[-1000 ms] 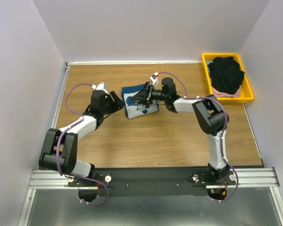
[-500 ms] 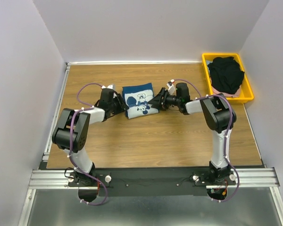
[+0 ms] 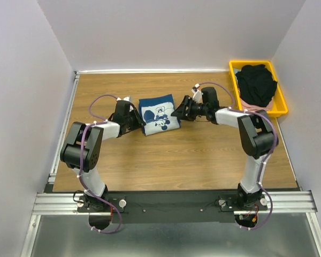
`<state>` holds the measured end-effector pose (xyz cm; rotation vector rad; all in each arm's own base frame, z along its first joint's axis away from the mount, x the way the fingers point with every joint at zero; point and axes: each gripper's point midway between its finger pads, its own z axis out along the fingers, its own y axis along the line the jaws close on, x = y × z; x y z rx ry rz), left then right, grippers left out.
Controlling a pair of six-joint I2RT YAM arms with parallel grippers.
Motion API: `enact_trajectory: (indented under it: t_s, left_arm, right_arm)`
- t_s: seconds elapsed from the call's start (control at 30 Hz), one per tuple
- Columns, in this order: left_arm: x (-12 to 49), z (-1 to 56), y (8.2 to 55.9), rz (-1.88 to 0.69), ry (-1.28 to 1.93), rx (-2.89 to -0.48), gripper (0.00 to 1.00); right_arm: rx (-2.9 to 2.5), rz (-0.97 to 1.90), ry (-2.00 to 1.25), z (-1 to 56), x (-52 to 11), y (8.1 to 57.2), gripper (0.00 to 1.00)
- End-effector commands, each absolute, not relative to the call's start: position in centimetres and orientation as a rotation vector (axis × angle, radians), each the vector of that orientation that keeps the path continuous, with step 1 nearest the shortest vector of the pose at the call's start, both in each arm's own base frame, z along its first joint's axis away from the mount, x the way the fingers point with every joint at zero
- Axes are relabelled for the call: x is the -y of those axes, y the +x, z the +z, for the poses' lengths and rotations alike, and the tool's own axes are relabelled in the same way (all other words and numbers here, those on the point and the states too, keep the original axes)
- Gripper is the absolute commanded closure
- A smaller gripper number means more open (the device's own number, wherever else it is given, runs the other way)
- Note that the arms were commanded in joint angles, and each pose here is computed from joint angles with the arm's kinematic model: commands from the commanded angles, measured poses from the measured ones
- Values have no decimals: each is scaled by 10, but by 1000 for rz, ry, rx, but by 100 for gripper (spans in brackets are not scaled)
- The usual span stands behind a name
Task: Fold and stack the t-shirts
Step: Fold the tshirt, then neatly place the folded tshirt to the corner
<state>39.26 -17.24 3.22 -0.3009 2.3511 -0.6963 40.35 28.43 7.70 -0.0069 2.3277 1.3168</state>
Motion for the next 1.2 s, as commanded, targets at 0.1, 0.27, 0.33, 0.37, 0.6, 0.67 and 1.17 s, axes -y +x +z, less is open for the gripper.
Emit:
enact_trajectory:
  t_s: [0.1, 0.27, 0.33, 0.37, 0.6, 0.67, 1.17]
  left_arm:
    - [165, 19, 402, -594, -283, -2404, 100]
    - [149, 37, 445, -533, -240, -2352, 100]
    - [136, 33, 459, -438, -259, -2380, 100]
    - [134, 52, 479, -403, -247, -2345, 100]
    - [62, 73, 527, -48, -241, -2333, 100]
    - [33, 70, 536, 53, -259, -2335, 100]
    - [-160, 83, 603, 475, -430, -2173, 100]
  right_arm:
    - [-2343, 832, -112, 120, -226, 406, 29]
    - [-2355, 623, -103, 137, -193, 395, 28]
    - [-2341, 553, -105, 149, -181, 390, 27]
    - [-2334, 531, -113, 153, -178, 388, 27]
    - [-2300, 371, -129, 183, -152, 383, 25]
    - [-2311, 349, -140, 186, -148, 380, 25]
    - [-2407, 244, -191, 194, -142, 396, 25]
